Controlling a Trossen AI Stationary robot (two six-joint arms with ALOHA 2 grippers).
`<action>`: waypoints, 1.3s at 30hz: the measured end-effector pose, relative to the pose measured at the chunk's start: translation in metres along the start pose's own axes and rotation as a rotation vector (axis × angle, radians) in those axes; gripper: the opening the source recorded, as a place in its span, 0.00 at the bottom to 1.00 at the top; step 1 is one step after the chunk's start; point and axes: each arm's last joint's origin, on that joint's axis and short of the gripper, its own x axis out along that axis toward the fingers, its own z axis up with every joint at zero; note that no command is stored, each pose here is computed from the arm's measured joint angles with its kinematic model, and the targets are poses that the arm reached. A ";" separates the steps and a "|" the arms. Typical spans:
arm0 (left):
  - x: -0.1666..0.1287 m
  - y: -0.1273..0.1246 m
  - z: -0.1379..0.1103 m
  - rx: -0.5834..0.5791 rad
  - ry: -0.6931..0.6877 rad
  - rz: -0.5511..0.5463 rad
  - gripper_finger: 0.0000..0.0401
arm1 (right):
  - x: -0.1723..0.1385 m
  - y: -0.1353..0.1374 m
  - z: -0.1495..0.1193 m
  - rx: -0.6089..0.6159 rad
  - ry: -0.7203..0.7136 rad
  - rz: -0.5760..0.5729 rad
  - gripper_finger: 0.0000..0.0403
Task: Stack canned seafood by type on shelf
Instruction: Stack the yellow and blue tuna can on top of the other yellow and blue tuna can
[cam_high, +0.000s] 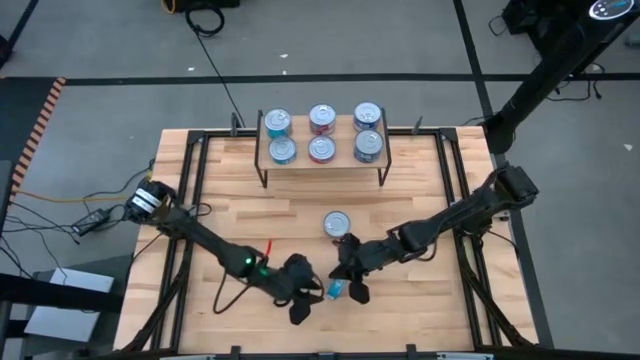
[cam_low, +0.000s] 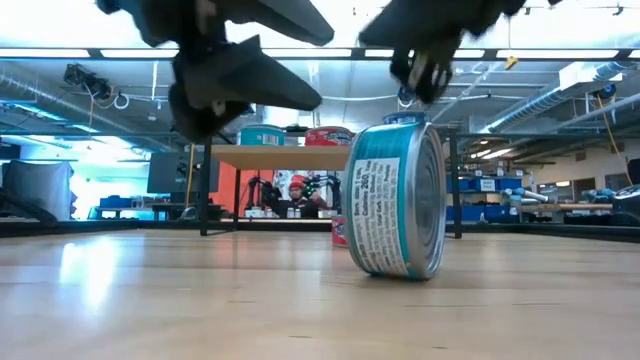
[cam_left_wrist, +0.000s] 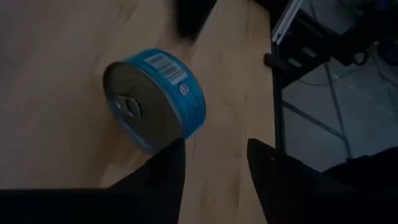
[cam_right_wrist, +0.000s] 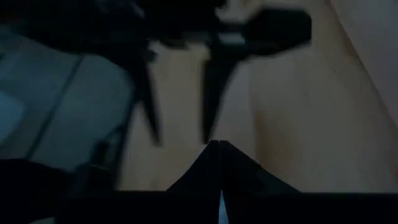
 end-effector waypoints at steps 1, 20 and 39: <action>-0.001 -0.002 -0.003 0.007 -0.012 0.012 0.44 | -0.006 0.003 0.005 -0.011 0.001 0.028 0.03; 0.004 -0.021 -0.022 -0.104 -0.140 0.176 0.44 | -0.038 0.014 -0.054 -0.145 0.395 0.206 0.02; 0.026 -0.060 -0.041 -0.163 -0.010 0.358 0.44 | 0.038 0.041 -0.089 0.004 0.072 -0.010 0.02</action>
